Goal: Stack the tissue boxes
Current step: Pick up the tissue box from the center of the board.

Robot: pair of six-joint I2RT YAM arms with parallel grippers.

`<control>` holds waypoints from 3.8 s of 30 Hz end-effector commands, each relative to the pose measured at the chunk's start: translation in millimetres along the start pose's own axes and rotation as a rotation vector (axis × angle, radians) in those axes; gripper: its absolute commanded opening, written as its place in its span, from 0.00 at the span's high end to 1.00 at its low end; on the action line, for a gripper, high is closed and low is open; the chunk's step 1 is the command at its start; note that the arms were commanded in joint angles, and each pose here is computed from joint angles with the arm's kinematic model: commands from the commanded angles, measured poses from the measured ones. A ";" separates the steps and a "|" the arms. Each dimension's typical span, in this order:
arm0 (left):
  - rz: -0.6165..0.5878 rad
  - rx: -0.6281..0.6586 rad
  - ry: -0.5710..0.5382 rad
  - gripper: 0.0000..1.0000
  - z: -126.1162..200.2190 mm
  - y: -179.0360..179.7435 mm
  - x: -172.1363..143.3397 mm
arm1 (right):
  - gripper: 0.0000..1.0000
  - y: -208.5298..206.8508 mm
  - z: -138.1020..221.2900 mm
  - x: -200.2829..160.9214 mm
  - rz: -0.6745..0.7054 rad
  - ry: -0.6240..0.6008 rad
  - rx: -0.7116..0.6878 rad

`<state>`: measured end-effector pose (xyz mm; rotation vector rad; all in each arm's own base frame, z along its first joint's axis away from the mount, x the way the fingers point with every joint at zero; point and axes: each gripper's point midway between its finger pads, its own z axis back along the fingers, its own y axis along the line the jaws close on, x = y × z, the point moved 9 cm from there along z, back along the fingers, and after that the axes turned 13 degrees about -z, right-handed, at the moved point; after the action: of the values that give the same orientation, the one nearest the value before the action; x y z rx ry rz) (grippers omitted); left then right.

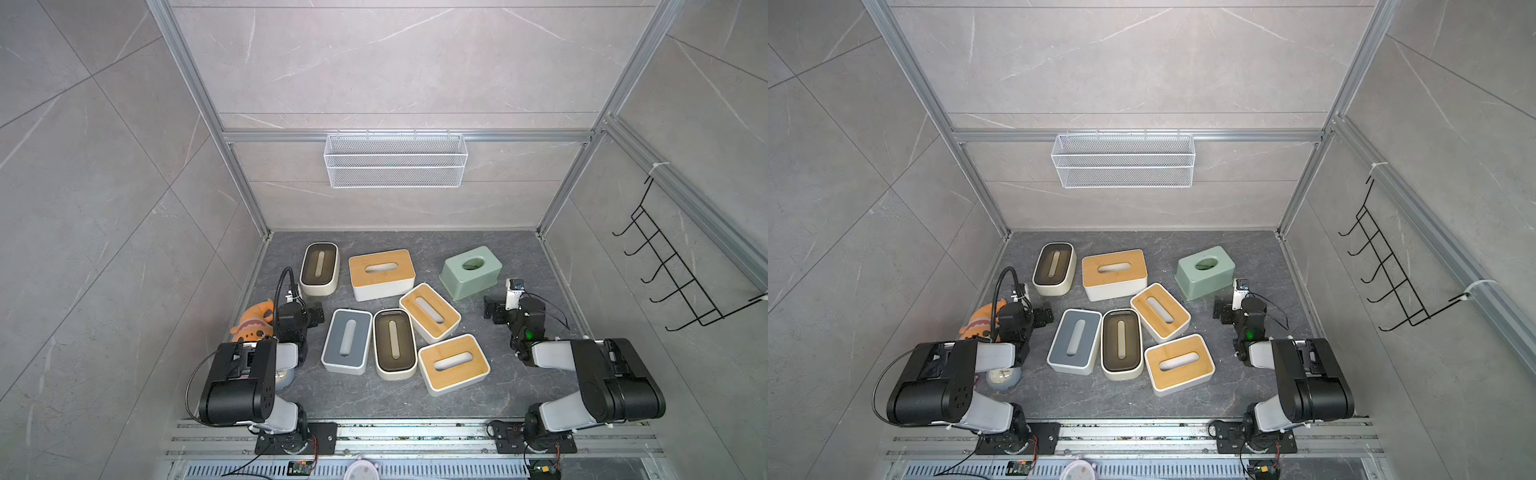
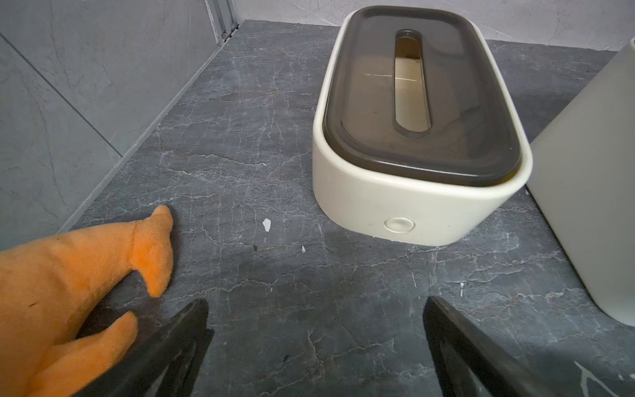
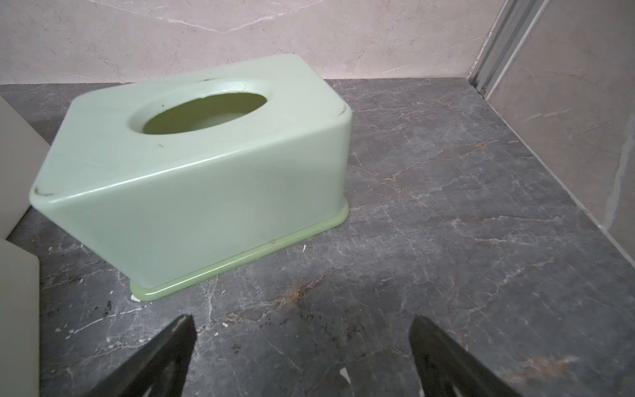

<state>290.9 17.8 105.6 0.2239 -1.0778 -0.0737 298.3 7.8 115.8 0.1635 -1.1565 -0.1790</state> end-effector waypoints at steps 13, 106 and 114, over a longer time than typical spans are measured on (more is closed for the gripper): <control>-0.010 0.023 -0.075 0.00 -2.8 4.5 17.7 | 0.00 5.4 -2.7 9.4 -0.008 -0.039 0.026; 0.421 -0.625 0.145 0.01 184.4 -20.7 115.4 | 0.00 58.2 -59.3 113.5 -0.910 0.505 -0.357; 0.416 -0.612 0.132 0.01 186.2 -19.4 114.0 | 0.12 61.1 -85.3 104.1 -1.011 0.527 -0.418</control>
<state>182.6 -47.0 280.9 -0.5401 -0.8762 0.0242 417.4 44.8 191.7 0.4049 -0.4316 -1.1132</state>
